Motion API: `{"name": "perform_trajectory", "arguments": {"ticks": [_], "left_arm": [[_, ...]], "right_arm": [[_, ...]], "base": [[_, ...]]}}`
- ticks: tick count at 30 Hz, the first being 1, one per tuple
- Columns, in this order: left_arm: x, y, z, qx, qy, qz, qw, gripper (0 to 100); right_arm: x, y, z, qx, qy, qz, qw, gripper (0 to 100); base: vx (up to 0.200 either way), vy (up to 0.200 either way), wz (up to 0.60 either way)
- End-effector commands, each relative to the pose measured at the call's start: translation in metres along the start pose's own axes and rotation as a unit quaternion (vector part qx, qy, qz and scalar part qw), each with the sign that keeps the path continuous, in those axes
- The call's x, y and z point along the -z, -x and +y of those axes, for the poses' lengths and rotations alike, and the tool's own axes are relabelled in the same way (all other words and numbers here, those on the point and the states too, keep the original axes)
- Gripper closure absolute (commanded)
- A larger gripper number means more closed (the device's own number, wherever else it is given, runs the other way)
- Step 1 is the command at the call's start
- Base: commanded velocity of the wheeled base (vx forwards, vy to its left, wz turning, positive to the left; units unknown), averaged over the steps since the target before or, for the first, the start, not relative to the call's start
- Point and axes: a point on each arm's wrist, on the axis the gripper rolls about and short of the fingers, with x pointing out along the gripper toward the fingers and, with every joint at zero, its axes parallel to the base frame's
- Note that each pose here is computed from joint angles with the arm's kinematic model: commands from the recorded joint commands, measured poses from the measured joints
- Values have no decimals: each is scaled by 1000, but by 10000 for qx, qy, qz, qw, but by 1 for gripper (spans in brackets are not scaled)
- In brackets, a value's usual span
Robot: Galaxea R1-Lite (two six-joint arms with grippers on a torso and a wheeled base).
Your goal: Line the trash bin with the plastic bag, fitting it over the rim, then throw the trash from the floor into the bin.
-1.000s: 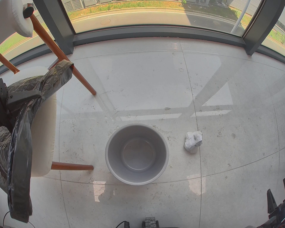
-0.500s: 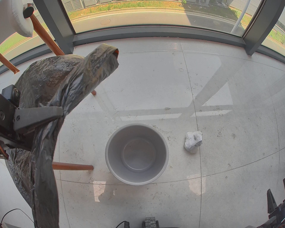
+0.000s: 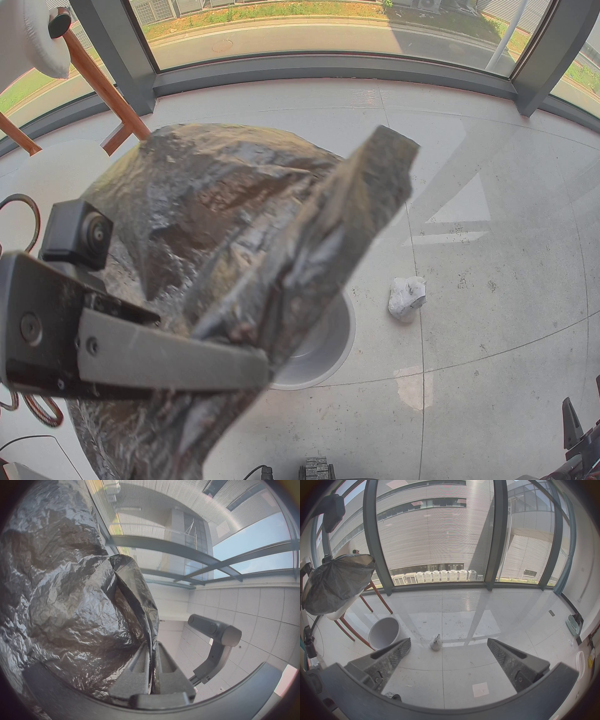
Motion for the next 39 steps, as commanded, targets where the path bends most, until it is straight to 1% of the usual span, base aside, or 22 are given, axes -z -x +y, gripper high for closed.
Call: {"name": "perform_trajectory", "arguments": {"ticks": [1,4,8,10,13,15,17,18,20,22,24,31,39], "left_arm": [[6,-33,10,270,261,607,9974,100],[4,-40,14,294,258,681,9969,100],[-1,-43,25,265,-170,632,9975,100],[-8,-37,32,168,-373,537,9977,100],[-27,-13,40,46,-587,446,9973,100],[-35,4,44,9,-704,479,9964,100],[-45,26,50,-37,-915,543,9943,100],[-46,30,51,-52,-941,546,9940,100],[-58,56,55,-139,-1151,551,9917,100],[-64,67,54,-228,-1267,473,9905,100],[-66,70,54,-266,-1362,422,9894,100],[-66,70,52,-247,-1429,431,9885,100],[-65,69,55,-234,-1405,448,9888,100]], "right_arm": [[5,0,0,-2,-13,7,10000,0],[5,0,0,-2,-13,7,10000,0],[5,0,0,-2,-13,7,10000,0],[5,0,0,-2,-21,7,10000,0],[5,0,0,-2,-28,7,10000,0],[5,0,0,-2,-36,7,10000,0],[5,0,0,-2,-36,7,10000,0],[5,0,0,-2,-36,7,10000,0],[5,0,0,6,-36,7,10000,0],[5,0,0,-2,-36,7,10000,0],[5,0,0,-2,-36,7,10000,0],[5,0,0,-2,-36,7,10000,0],[5,0,0,-2,-36,7,10000,0]], "base": [[0,0,0],[0,0,0],[0,0,0],[0,0,0],[0,0,0],[0,0,0],[0,0,0],[0,0,0],[0,0,0],[0,0,0],[0,0,0],[0,0,0],[0,0,0]]}}
